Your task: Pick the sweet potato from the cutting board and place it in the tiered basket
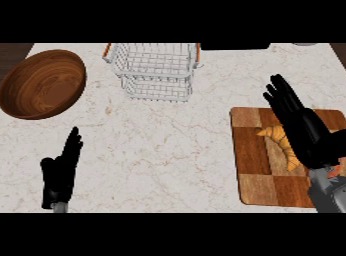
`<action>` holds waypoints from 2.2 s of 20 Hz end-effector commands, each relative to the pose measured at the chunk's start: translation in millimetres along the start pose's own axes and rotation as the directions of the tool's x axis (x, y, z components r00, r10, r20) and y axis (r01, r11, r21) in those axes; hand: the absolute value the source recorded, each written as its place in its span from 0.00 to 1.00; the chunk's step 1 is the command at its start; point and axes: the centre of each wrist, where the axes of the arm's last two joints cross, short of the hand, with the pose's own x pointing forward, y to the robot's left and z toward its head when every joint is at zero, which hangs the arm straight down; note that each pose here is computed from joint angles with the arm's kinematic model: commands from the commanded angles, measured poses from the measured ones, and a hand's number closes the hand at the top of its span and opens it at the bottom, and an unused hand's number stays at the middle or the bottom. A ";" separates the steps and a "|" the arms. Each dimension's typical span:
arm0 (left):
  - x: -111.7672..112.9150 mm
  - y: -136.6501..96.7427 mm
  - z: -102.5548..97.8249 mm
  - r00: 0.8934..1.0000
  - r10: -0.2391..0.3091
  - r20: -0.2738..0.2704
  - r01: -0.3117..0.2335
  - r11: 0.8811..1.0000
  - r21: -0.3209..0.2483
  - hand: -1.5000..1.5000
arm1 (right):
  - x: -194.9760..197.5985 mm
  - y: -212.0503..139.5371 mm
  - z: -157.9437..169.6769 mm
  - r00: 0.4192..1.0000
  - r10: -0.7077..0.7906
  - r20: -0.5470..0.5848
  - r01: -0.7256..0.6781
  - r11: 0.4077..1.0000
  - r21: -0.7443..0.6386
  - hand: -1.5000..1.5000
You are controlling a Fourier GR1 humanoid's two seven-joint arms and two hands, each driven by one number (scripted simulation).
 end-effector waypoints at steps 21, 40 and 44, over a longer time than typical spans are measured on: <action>59.5 -27.5 -26.8 0.968 0.083 0.236 0.008 0.932 -0.362 0.50 | -7.5 -149.7 3.1 0.773 0.350 -0.529 -0.633 0.481 -0.607 0.00; 53.8 -25.2 -28.5 0.973 0.070 0.219 0.021 0.921 -0.388 0.50 | 102.4 -70.3 -7.0 0.126 0.439 -0.890 -0.806 0.568 0.166 0.00; 29.7 -47.5 -25.8 0.973 0.084 0.217 0.008 0.920 -0.392 0.50 | 92.3 -73.9 -7.7 0.138 0.388 -0.911 -0.865 0.496 0.081 0.00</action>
